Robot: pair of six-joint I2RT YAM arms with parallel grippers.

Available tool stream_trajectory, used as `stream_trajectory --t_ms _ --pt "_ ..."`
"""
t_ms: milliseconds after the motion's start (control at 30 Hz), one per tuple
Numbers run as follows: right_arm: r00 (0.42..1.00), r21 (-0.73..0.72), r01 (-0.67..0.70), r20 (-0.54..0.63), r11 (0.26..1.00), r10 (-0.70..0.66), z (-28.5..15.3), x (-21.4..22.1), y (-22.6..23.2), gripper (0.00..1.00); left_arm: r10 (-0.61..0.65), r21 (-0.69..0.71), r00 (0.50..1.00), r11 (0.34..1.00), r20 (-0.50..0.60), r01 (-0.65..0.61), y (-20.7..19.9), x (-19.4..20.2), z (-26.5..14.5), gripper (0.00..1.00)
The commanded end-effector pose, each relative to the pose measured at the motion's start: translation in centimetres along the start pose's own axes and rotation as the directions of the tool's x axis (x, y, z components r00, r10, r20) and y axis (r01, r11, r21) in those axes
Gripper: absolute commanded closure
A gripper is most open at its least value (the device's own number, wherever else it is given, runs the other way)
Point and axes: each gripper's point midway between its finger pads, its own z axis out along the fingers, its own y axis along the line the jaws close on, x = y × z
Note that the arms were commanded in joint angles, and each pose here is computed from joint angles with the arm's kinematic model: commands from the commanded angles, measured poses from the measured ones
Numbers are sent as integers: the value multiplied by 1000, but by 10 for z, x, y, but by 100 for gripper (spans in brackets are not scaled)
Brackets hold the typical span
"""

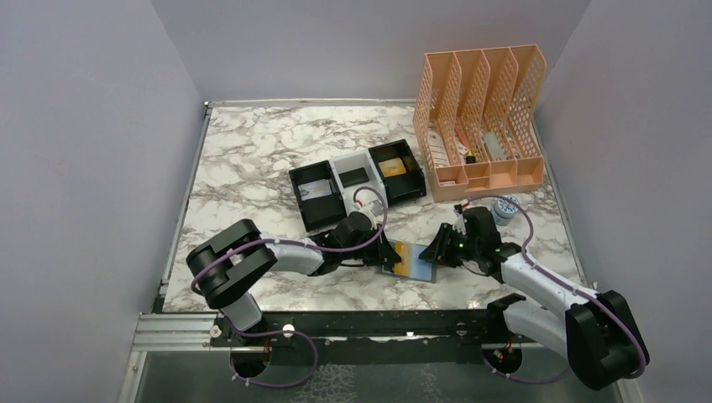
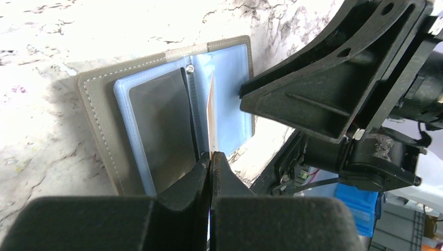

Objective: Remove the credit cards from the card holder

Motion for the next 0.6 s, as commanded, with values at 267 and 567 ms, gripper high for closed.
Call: stream_trajectory --t_ms 267,567 --pt "984 -220 179 51 959 -172 -23 -22 59 69 198 -215 976 961 89 -176 6 -34 -47 100" --pt "979 -314 181 -29 932 -200 -9 -12 67 70 203 -210 966 963 160 -168 1 -44 -66 100"
